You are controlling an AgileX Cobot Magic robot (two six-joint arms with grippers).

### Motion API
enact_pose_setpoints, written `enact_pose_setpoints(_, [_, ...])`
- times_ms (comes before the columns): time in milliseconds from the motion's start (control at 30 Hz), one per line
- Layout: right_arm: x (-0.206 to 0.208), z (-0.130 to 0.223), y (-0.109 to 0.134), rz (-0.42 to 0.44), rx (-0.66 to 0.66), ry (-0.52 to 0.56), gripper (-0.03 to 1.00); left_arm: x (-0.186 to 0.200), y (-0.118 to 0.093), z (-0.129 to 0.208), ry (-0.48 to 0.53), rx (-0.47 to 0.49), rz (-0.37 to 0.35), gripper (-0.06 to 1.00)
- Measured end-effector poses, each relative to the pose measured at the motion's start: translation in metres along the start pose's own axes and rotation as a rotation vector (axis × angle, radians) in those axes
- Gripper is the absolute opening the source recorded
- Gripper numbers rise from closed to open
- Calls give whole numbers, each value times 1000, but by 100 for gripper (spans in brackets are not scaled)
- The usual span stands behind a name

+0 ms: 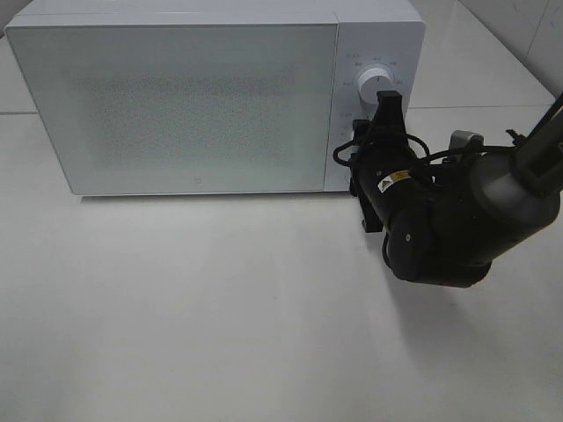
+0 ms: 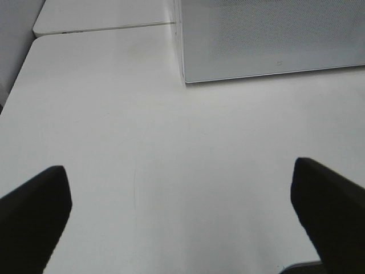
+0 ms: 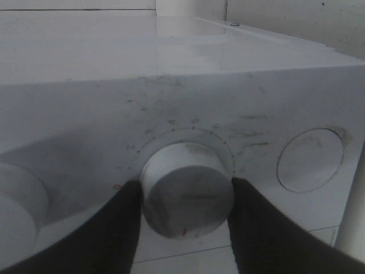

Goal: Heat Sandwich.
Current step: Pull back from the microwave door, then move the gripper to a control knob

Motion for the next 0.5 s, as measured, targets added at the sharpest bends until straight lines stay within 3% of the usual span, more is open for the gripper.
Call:
enact_pose_setpoints(200, [1,-1,-1,8,-12,-15,63,0,0,0,0,0,0,99])
enact_pose_setpoints(500, [1,0,-2,12,-32,-8,74,0,0,0,0,-1,-1,99])
Point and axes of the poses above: a point on each arm's last joint axis where the gripper is mounted, x pointing back along that axis away from the gripper, y along the wrist's bending axis when the last joint is at zero, z = x × y, the point moved 6 cm from there along -x, pointing out along that axis toward the gripper
